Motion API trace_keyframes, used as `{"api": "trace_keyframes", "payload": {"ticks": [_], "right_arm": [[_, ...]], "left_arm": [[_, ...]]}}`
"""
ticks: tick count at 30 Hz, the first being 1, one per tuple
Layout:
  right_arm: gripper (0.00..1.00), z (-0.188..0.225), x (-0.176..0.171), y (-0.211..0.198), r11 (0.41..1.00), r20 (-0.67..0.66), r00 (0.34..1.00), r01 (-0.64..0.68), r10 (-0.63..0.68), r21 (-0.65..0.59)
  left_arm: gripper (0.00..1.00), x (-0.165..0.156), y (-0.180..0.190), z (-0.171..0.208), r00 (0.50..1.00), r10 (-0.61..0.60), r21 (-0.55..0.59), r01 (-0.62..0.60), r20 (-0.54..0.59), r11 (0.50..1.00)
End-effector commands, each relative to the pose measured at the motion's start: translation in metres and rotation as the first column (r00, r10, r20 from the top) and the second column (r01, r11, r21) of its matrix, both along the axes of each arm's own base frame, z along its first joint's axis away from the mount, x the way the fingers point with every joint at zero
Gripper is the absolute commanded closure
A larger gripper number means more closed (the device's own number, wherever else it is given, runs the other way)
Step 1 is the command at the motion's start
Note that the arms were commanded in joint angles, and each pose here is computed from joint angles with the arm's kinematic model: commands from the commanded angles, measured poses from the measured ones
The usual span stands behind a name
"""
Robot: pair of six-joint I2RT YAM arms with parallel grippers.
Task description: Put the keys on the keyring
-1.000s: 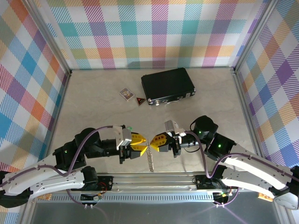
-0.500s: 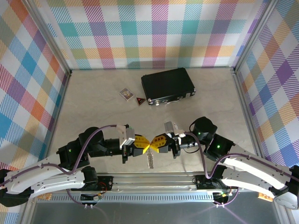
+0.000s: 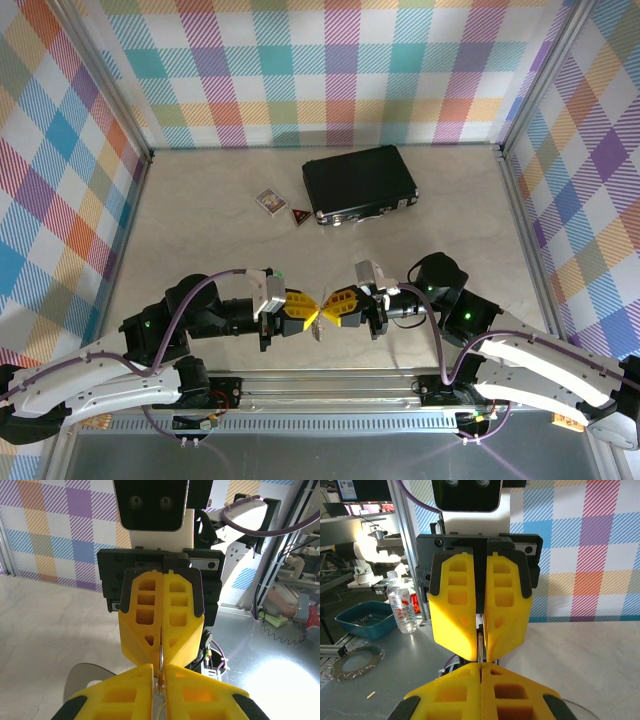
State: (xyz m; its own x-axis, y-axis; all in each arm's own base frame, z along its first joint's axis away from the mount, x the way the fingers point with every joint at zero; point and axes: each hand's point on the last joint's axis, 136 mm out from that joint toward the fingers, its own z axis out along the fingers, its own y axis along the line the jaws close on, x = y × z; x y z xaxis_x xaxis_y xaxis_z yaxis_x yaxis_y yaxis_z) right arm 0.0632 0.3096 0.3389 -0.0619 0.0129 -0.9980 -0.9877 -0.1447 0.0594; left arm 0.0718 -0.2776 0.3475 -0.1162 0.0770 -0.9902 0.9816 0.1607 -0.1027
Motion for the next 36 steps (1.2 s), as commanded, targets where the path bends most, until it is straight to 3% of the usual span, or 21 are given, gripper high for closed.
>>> {"api": "trace_keyframes", "payload": {"ticks": [1,18,33,36], "right_arm": [[1.00,0.0155,-0.0050,-0.0023,0.998,0.025,1.000,-0.015,0.014,0.063],[1.00,0.0144,-0.0053,-0.0009,0.998,0.024,1.000,-0.022,0.020,0.063],[1.00,0.0084,-0.0002,0.0008,0.999,0.015,1.000,0.007,-0.008,0.047],[0.91,0.0074,0.0012,0.0006,0.999,0.011,1.000,0.016,-0.016,0.044]], "left_arm": [[0.88,-0.0060,0.0007,0.0102,1.000,-0.025,-0.045,0.025,0.014,0.999],[1.00,-0.0084,0.0006,0.0141,0.999,-0.038,-0.063,0.039,0.021,0.997],[1.00,-0.0031,0.0016,0.0125,1.000,-0.006,-0.058,0.008,0.026,0.998],[1.00,-0.0033,0.0027,0.0144,1.000,-0.004,-0.062,0.006,0.029,0.998]]}}
